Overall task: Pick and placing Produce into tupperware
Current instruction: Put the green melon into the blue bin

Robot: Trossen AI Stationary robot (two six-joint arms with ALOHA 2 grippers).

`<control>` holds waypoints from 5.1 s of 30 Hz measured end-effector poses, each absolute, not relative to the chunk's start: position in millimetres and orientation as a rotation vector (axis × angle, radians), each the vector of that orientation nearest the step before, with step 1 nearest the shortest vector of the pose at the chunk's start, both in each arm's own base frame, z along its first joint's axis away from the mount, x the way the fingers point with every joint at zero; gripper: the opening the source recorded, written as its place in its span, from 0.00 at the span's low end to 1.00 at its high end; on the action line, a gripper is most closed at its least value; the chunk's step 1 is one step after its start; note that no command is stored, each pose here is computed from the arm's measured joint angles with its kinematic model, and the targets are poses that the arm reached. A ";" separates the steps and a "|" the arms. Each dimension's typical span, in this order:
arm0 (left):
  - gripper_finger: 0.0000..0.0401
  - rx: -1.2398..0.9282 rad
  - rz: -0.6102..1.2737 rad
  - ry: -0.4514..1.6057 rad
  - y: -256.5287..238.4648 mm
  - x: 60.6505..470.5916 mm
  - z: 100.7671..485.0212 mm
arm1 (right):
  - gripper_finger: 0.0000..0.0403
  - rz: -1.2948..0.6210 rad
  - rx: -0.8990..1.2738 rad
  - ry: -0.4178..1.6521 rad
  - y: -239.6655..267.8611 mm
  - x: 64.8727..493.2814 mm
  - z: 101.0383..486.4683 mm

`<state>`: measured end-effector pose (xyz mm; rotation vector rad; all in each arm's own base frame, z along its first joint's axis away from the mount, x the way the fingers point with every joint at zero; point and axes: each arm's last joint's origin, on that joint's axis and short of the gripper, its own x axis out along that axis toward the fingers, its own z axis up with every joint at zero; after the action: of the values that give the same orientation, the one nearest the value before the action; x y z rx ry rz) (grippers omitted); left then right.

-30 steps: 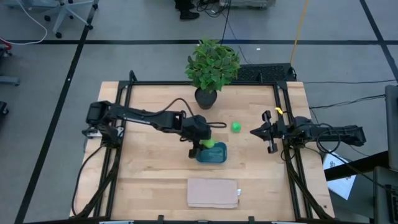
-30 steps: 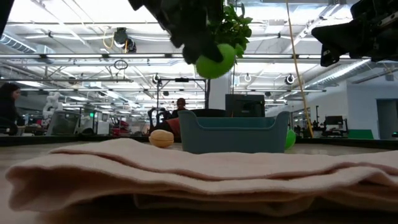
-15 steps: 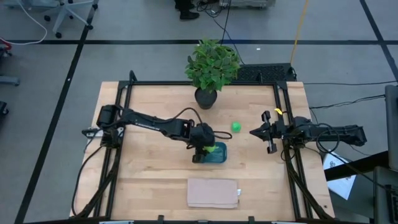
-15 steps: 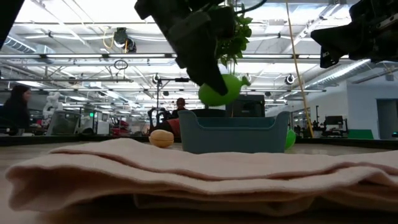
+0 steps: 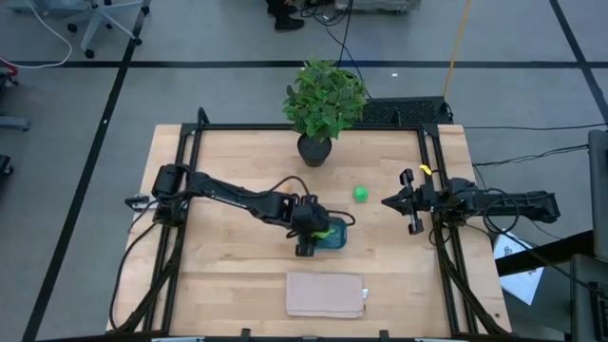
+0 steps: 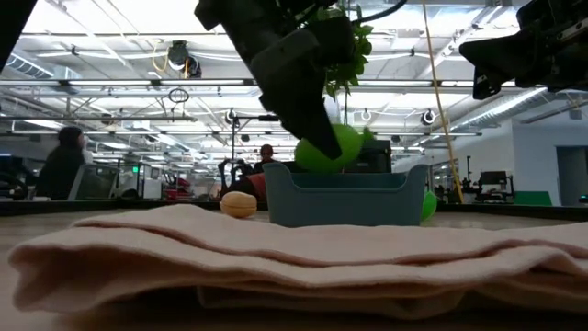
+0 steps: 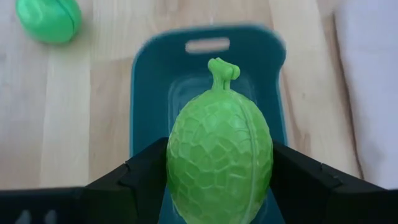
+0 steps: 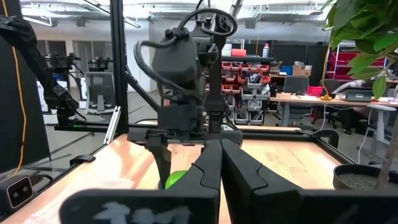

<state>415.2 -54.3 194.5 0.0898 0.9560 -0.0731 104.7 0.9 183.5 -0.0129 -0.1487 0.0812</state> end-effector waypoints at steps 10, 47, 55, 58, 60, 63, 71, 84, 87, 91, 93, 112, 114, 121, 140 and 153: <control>0.60 0.135 -0.096 0.982 -54.8 419.6 178.9 | 0.00 0.083 0.006 -0.138 0.9 104.9 182.6; 0.60 -0.048 0.026 1.015 -43.7 421.6 170.0 | 0.00 0.083 0.006 -0.139 0.9 104.9 182.6; 0.60 -0.078 0.057 1.019 -49.1 422.3 164.6 | 0.00 0.083 0.006 -0.139 0.9 104.9 182.6; 0.60 -0.070 0.070 1.022 -53.6 422.4 161.7 | 0.00 0.083 0.006 -0.139 0.9 104.9 182.6; 0.60 -0.058 0.073 1.022 -57.6 421.8 161.0 | 0.00 0.083 0.006 -0.139 0.9 104.9 182.6; 0.60 -0.048 0.067 1.000 -63.6 422.5 162.7 | 0.00 0.083 0.006 -0.139 0.9 104.9 182.5; 0.60 -0.012 0.069 1.003 -69.1 422.9 158.0 | 0.00 0.083 0.006 -0.138 0.9 104.9 182.6; 0.60 -0.045 0.036 1.028 -64.4 423.6 153.7 | 0.00 0.083 0.006 -0.138 0.9 104.9 182.6; 0.60 -0.047 0.029 1.035 -64.8 423.1 153.3 | 0.00 0.083 0.006 -0.138 0.9 104.9 182.6; 0.60 -0.037 0.023 1.047 -64.4 422.2 152.7 | 0.00 0.083 0.006 -0.138 0.9 104.9 182.5; 0.60 -0.037 0.026 1.058 -63.4 421.4 152.0 | 0.00 0.083 0.006 -0.138 0.9 104.9 182.5; 0.60 -0.043 -0.016 1.064 -57.6 422.2 151.9 | 0.00 0.083 0.006 -0.138 0.9 104.9 182.6; 0.60 -0.044 -0.017 1.063 -57.7 422.4 152.0 | 0.00 0.083 0.006 -0.138 0.9 104.9 182.5; 0.60 -0.047 -0.032 1.066 -58.1 422.3 151.9 | 0.00 0.083 0.007 -0.138 0.9 105.0 182.5; 0.71 -0.031 -0.067 1.062 -58.7 422.2 151.4 | 0.00 0.083 0.007 -0.138 0.9 104.9 182.5; 0.73 -0.003 -0.078 1.065 -58.7 423.2 154.3 | 0.00 0.083 0.006 -0.138 0.9 105.0 182.4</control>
<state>423.2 -58.7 154.3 -0.0033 1.0651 -0.0780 105.0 0.9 182.4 0.0065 -0.1379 0.0828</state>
